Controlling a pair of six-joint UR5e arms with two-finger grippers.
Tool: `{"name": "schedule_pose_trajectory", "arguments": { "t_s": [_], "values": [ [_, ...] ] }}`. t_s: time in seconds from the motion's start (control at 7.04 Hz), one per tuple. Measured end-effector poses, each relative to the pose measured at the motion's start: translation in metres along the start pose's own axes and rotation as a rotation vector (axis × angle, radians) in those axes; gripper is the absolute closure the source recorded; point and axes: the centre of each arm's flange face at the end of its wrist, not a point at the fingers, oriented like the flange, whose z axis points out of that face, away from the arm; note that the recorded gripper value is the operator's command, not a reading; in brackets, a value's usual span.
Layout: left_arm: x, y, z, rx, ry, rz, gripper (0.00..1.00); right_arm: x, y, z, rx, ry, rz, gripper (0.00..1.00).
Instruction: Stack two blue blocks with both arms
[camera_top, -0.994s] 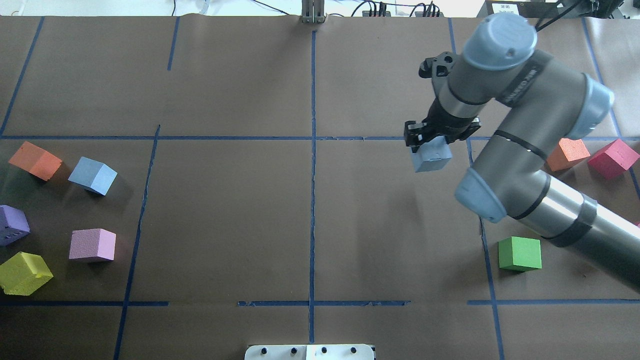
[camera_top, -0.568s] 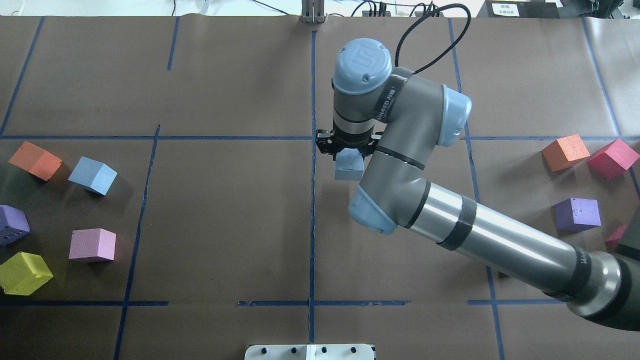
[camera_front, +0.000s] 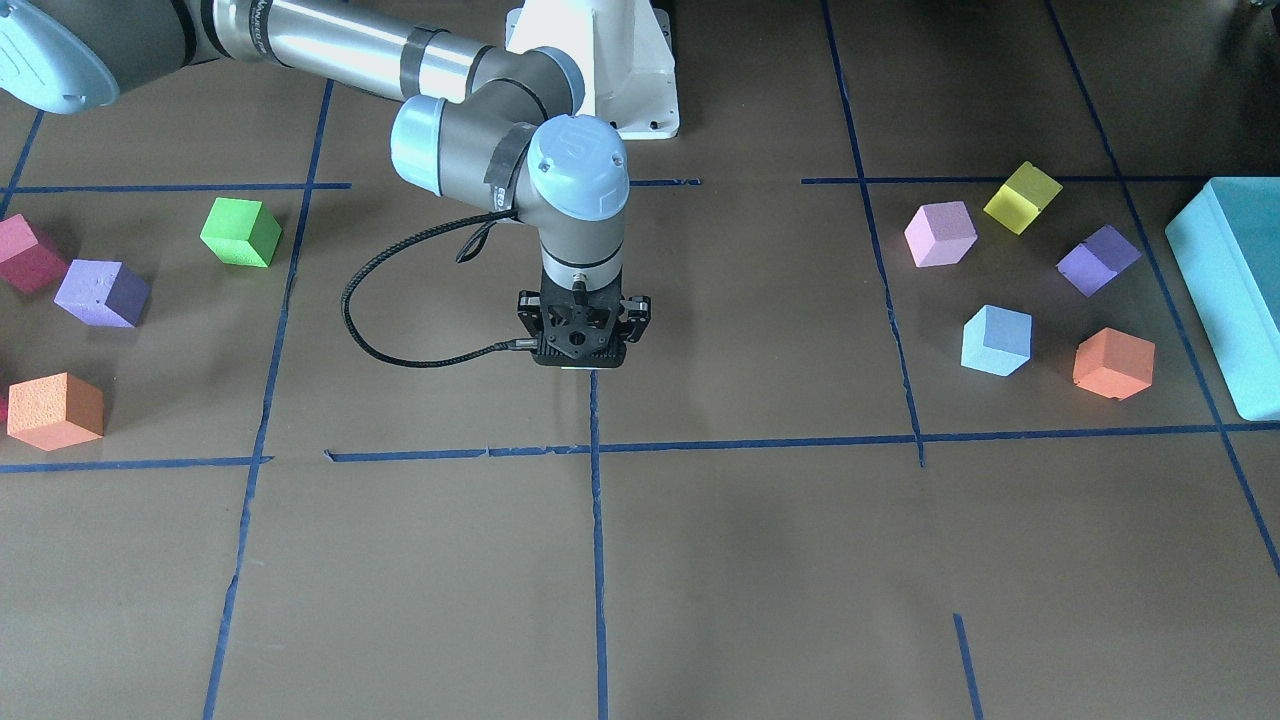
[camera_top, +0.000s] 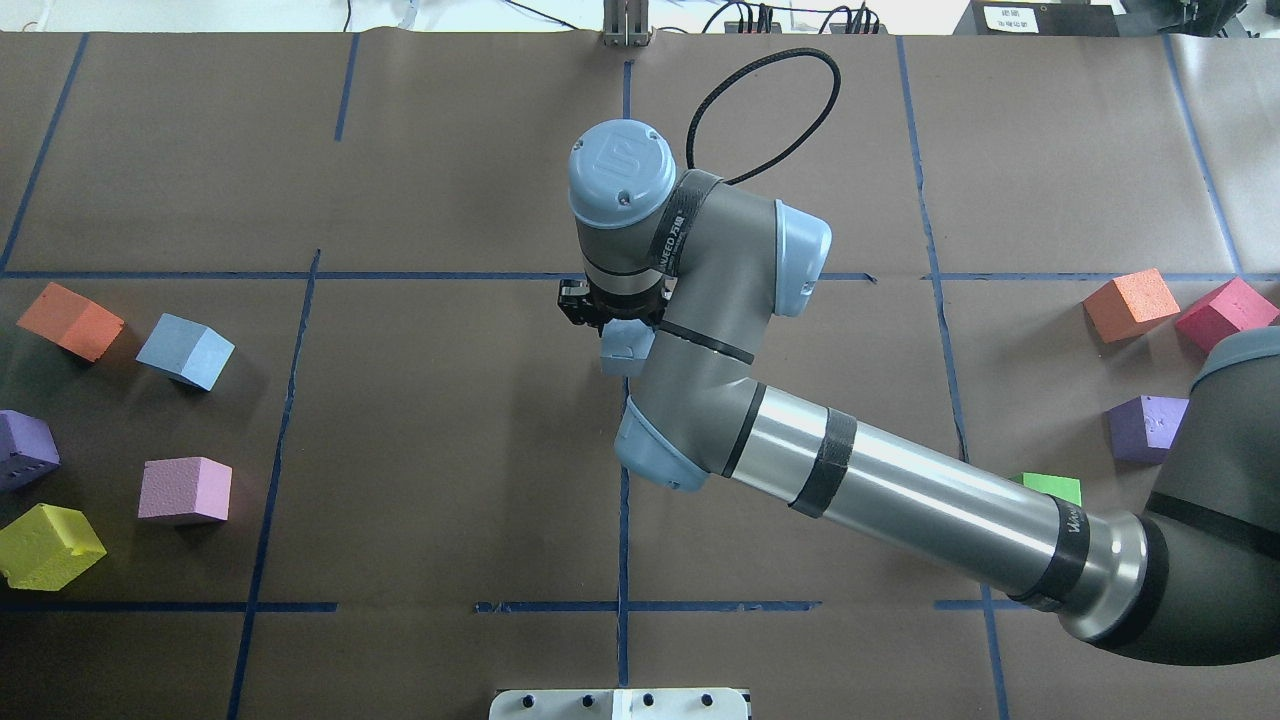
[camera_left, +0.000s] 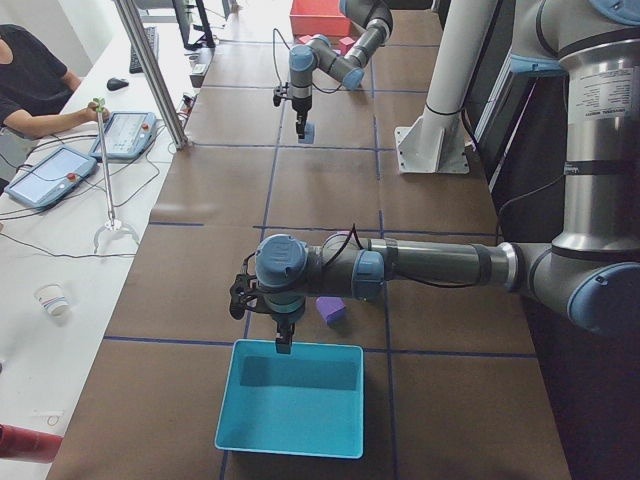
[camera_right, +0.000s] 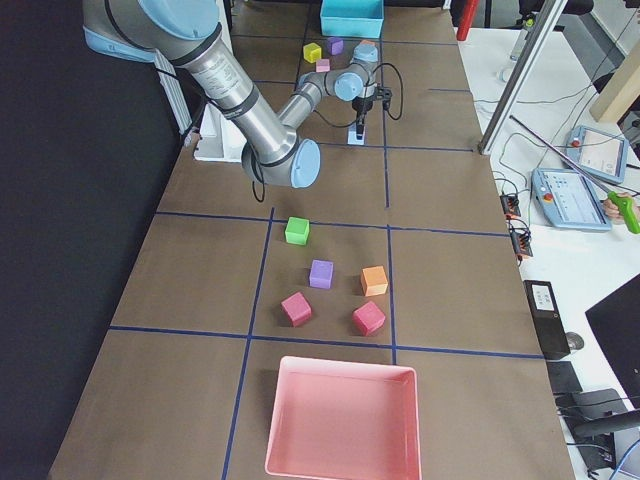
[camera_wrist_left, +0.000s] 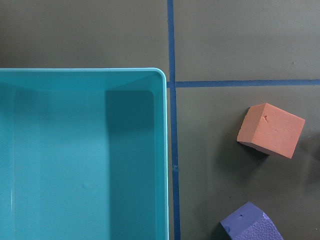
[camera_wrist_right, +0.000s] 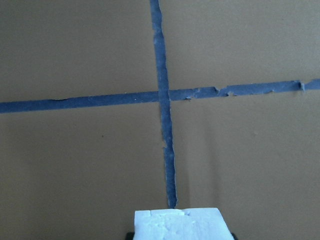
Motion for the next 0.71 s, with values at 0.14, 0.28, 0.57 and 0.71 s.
{"name": "schedule_pose_trajectory", "arguments": {
  "t_s": [0.14, 0.28, 0.57, 0.71],
  "values": [
    [0.0, 0.0, 0.0, 0.001, 0.0, 0.0, 0.0, -0.007, 0.005, 0.003, -0.002, 0.001, 0.0, 0.98],
    [0.0, 0.0, -0.001, 0.001, -0.001, 0.0, 0.0, -0.01, 0.009, 0.011, -0.003, 0.01, -0.001, 0.97],
    [0.0, -0.001, -0.001, 0.002, -0.002, 0.0, 0.0, -0.009, 0.01, 0.024, -0.004, 0.023, -0.001, 0.61],
    [0.0, -0.001, -0.001, 0.003, -0.002, 0.0, 0.0, -0.008, 0.01, 0.026, -0.004, 0.025, -0.001, 0.15]
  ]
}}
